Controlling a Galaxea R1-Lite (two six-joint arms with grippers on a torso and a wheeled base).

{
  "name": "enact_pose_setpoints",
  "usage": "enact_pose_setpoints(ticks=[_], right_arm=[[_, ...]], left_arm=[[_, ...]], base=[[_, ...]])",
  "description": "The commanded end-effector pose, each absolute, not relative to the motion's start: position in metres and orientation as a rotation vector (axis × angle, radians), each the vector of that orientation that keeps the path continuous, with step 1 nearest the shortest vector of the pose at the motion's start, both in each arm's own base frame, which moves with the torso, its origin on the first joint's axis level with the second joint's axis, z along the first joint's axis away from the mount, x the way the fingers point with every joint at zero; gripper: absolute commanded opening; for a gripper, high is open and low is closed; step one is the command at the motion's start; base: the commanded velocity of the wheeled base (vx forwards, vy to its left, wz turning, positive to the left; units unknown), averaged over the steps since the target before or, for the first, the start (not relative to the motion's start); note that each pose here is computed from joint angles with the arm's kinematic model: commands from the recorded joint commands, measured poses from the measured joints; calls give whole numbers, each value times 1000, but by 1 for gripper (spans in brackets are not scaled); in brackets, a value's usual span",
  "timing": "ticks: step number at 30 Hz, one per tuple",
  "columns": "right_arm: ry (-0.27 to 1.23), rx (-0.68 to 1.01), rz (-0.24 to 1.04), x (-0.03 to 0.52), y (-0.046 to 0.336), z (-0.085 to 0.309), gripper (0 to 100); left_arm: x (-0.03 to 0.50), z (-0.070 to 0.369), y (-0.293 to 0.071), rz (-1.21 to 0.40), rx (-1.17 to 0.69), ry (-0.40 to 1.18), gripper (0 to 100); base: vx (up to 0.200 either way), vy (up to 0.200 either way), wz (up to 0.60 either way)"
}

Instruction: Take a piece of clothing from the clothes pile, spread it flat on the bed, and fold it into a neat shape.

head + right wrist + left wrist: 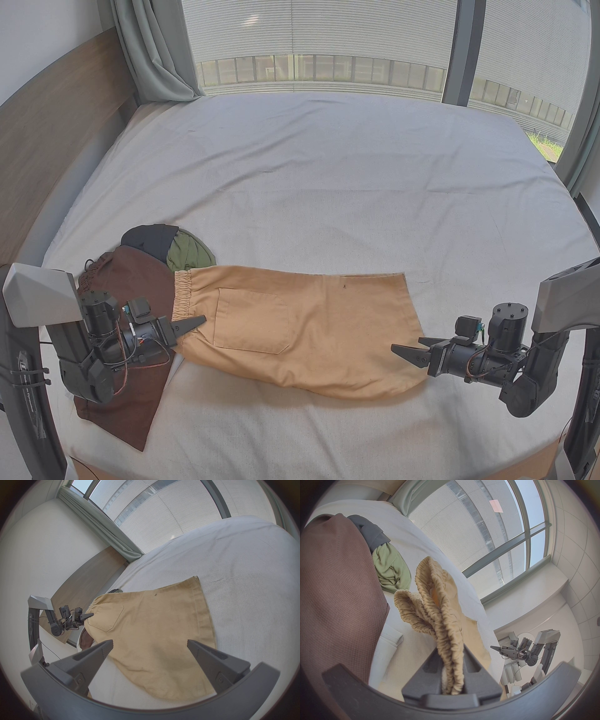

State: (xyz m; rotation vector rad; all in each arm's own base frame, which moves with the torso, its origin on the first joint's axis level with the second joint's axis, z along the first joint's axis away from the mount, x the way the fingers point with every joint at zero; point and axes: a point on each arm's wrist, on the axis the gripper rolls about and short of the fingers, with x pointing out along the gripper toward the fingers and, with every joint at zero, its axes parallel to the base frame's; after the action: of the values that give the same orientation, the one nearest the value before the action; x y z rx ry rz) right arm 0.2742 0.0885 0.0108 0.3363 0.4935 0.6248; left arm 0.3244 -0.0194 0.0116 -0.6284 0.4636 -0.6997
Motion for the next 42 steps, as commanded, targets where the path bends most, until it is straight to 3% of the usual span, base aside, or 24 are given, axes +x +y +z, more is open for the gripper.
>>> enact_pose_setpoints(ticks=[1,42], right_arm=[[494,336,625,274,89,10,100],[492,337,623,275,88,11,100]], left_arm=[[321,18,-14,-698,-629,450,0],[321,21,-8,-689,-588,419,0]], base=[[0,0,0],[0,0,0]])
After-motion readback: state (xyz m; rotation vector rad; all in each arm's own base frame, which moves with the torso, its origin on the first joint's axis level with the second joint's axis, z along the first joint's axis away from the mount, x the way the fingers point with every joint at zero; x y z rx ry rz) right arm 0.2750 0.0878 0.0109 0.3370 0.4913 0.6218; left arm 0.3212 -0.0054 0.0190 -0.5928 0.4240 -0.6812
